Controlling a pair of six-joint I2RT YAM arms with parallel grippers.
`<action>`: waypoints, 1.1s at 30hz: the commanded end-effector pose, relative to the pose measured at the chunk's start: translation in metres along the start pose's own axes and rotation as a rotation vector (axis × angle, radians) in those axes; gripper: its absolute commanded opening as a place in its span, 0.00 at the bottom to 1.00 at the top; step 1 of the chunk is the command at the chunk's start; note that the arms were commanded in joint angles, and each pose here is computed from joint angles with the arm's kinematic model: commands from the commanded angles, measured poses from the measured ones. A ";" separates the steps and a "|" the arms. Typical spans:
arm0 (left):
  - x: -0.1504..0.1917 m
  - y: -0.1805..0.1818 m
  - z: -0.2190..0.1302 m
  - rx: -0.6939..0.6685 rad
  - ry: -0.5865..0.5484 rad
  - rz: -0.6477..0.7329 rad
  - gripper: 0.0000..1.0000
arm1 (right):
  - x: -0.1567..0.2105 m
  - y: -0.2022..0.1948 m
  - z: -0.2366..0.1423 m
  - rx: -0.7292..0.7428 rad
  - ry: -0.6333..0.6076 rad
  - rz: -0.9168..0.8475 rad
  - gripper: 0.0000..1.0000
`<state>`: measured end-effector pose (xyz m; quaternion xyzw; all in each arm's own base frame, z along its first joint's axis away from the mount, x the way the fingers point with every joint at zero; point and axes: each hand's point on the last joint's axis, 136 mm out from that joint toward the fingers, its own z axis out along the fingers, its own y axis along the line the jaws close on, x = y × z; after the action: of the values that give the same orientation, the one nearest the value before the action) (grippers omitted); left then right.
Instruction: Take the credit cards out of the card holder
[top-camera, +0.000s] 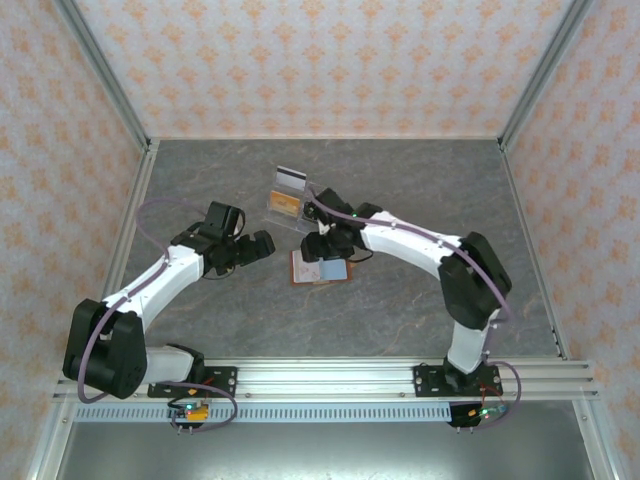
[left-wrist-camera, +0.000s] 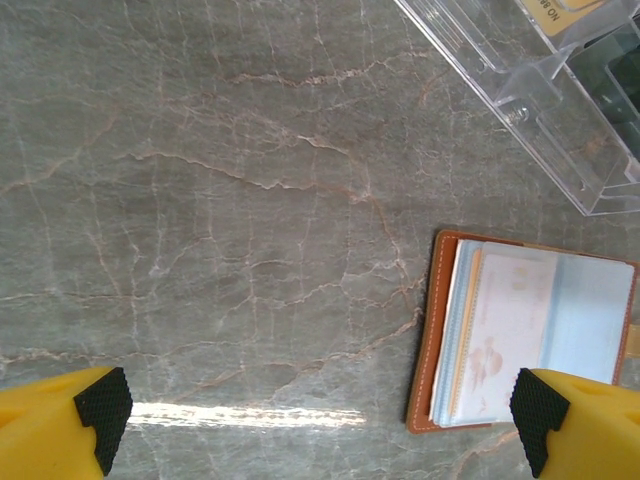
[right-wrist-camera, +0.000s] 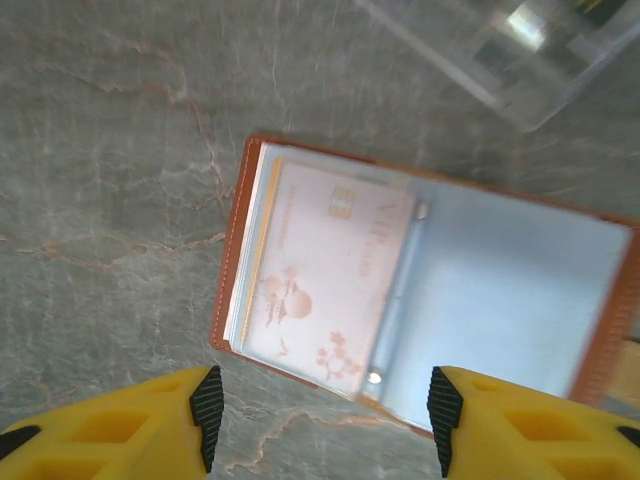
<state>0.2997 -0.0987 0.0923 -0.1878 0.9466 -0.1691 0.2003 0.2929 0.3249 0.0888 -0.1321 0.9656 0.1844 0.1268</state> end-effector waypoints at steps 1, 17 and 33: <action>-0.004 -0.007 0.001 0.041 -0.014 -0.023 1.00 | -0.004 -0.001 0.017 0.031 -0.001 0.062 0.54; 0.001 -0.038 0.022 0.123 0.050 -0.048 1.00 | 0.016 -0.039 0.051 0.207 0.090 0.024 0.44; 0.026 -0.078 0.039 0.243 0.120 -0.050 0.60 | 0.032 -0.047 0.063 0.064 0.119 0.134 0.21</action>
<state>0.3105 -0.1738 0.0753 -0.1775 0.9338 -0.2685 0.1563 0.3031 0.3142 0.0264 -0.0913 0.9782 0.1604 0.0948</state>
